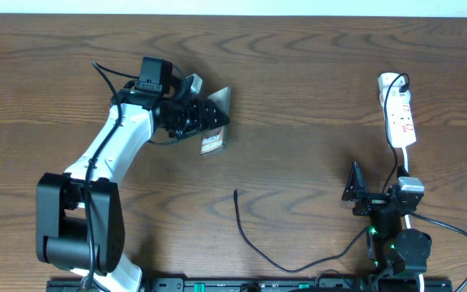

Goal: Plug charger to phone and switch on socket

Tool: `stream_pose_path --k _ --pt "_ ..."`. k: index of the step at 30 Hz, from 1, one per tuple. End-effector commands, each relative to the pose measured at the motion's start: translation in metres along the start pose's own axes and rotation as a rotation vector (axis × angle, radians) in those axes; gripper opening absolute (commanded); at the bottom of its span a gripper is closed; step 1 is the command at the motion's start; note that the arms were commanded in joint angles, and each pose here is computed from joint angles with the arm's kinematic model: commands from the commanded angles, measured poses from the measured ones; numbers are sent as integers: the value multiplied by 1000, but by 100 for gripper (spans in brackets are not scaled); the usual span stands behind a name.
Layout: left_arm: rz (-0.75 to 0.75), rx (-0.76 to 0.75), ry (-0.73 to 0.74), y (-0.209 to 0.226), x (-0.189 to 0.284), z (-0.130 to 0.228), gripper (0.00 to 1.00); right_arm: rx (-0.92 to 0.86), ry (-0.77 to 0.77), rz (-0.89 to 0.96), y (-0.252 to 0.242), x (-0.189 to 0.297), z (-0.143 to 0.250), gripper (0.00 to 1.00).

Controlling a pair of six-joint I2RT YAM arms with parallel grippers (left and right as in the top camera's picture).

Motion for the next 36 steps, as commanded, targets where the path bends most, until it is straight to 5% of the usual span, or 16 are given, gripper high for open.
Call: stream_pose_path --k 1,13,36 --pt "199 106 -8 -34 14 -9 8 13 1 -6 2 0 1 99" --pt "402 387 -37 -61 24 -38 7 13 1 -6 2 0 1 99" --pt "466 879 43 -68 30 -49 7 13 1 -6 2 0 1 99"
Point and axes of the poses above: each gripper's point midway between its finger pads, its own x axis back along the fingers, its own y axis along the line the jaws close on, z = x × y, the point moved 7 cm from there along x, back along the fingers, and after that the axes turned 6 degrees about -x, right-handed, at the moved point
